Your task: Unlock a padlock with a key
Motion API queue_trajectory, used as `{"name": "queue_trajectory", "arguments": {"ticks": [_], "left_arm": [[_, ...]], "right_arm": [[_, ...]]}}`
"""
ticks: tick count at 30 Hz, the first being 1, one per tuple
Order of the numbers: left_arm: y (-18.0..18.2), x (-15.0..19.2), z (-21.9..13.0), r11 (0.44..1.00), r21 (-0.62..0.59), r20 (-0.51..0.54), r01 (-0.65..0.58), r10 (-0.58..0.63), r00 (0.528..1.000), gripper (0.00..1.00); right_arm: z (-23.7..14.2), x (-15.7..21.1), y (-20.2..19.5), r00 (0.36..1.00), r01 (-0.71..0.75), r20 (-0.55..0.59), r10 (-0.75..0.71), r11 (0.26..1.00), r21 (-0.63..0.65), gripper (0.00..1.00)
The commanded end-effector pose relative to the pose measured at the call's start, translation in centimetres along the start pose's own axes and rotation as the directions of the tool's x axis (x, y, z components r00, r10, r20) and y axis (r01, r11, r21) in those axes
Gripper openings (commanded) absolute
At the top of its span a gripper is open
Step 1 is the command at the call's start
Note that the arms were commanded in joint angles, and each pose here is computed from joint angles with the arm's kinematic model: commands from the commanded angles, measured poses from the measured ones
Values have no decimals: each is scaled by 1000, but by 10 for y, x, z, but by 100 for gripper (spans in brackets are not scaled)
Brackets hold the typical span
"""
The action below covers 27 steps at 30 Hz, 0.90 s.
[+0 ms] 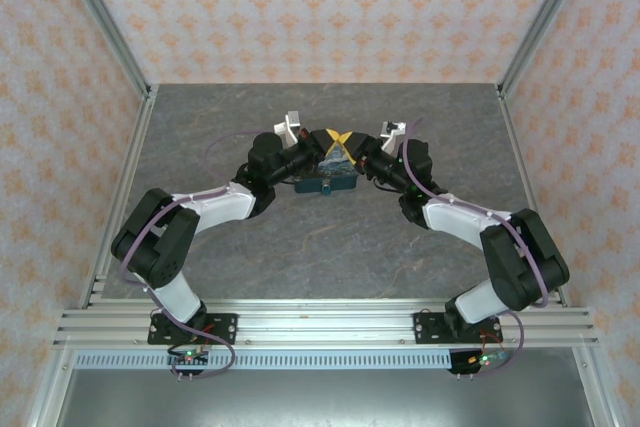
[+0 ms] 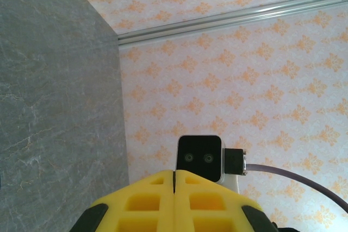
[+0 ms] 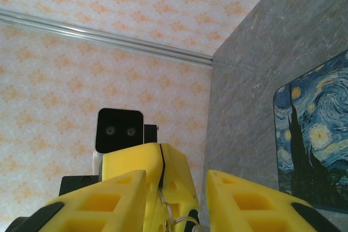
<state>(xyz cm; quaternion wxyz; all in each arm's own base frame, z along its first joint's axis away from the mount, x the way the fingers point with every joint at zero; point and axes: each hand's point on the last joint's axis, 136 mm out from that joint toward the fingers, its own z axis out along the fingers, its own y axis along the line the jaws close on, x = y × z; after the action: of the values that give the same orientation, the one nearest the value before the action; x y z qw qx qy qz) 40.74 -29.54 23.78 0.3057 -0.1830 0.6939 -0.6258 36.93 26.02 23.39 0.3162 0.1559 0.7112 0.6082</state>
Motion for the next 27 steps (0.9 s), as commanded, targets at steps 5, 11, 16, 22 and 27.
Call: {"name": "queue_trajectory", "arguments": {"ticks": [5,11,16,22,27], "left_arm": [[-10,1,2,1000,26,-2,-17,17,1000,0],[-10,1,2,1000,23,1,-18,18,1000,0],[-9,1,2,1000,20,4,-19,18,1000,0],[-10,0,2,1000,23,3,-18,18,1000,0],[-11,0,2,1000,24,3,-18,18,1000,0]], "right_arm": [[1,4,8,999,33,-15,-34,999,-34,24],[-1,5,3,999,32,-10,-32,999,-21,8],[-4,7,1,999,30,-14,-30,999,-19,5],[-4,12,4,999,30,-39,-32,999,-34,23],[-2,14,4,998,27,-55,-29,999,-40,17]]}}
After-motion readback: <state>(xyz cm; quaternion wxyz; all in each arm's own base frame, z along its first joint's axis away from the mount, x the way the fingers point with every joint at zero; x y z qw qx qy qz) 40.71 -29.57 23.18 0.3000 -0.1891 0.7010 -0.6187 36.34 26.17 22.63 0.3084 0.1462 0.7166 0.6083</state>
